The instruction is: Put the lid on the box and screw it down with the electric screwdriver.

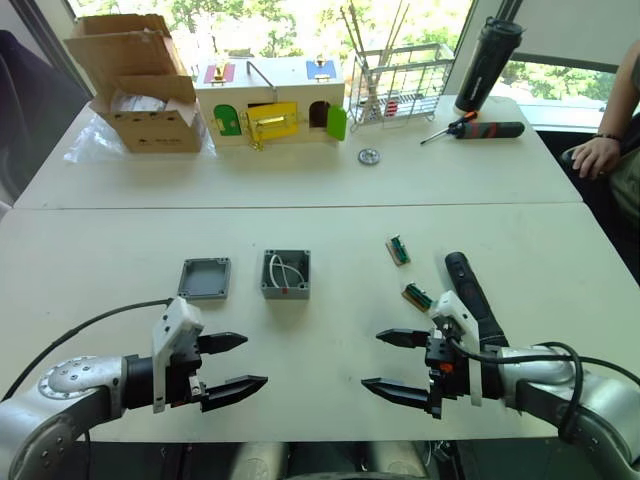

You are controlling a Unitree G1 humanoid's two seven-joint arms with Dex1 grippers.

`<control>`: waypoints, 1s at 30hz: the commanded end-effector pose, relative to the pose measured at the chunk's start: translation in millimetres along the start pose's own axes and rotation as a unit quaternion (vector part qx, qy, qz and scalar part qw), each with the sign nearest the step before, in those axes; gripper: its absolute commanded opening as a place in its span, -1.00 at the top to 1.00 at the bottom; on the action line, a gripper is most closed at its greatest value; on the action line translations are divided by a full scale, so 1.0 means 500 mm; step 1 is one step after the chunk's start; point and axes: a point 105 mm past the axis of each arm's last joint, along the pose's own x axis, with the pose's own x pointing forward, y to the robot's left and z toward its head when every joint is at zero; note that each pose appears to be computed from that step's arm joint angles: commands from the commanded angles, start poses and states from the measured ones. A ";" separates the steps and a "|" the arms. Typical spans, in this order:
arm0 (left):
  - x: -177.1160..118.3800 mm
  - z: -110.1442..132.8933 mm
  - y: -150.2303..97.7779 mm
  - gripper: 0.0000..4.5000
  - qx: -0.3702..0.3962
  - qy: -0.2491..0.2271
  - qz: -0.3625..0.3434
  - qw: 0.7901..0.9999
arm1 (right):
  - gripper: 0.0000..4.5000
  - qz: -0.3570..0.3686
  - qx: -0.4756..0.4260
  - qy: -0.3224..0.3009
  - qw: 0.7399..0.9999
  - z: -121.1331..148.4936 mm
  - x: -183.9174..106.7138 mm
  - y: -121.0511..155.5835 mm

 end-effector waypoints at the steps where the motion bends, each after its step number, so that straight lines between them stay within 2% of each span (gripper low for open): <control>1: -0.007 0.014 0.006 -1.00 0.021 0.003 0.013 1.000 | -0.99 -0.001 -0.013 -0.007 1.000 0.020 -0.007 0.002; 5: -0.012 0.012 0.014 -1.00 0.038 0.043 0.015 0.998 | -0.99 -0.008 -0.013 -0.006 1.000 0.023 -0.004 0.003; 8: -0.026 0.030 0.035 -1.00 0.051 0.068 0.023 0.996 | -0.99 -0.004 -0.008 -0.014 1.000 0.033 -0.003 0.009; 10: -0.040 0.065 0.060 -1.00 0.070 0.072 0.035 0.994 | -0.99 -0.006 -0.015 -0.025 1.000 0.053 -0.005 0.008; 13: -0.052 0.145 0.088 -1.00 0.144 0.074 0.030 0.986 | -0.99 -0.015 -0.035 -0.051 0.998 0.100 -0.006 -0.002; 17: -0.032 0.230 0.114 -1.00 0.247 0.112 0.008 0.963 | -0.99 -0.039 -0.069 -0.038 0.996 0.128 0.010 -0.019; 20: 0.008 0.280 0.101 -1.00 0.325 0.132 -0.056 0.935 | -0.99 -0.058 -0.080 -0.048 0.994 0.148 0.021 -0.027; 24: 0.057 0.292 0.085 -1.00 0.379 0.180 -0.123 0.899 | -0.99 -0.085 -0.083 -0.044 0.992 0.152 0.031 -0.035; 26: 0.074 0.290 0.081 -1.00 0.390 0.196 -0.143 0.888 | -0.99 -0.093 -0.083 -0.042 0.991 0.152 0.038 -0.035; 30: 0.104 0.257 0.079 -1.00 0.411 0.235 -0.186 0.861 | -0.99 -0.102 -0.082 -0.045 0.990 0.141 0.054 -0.026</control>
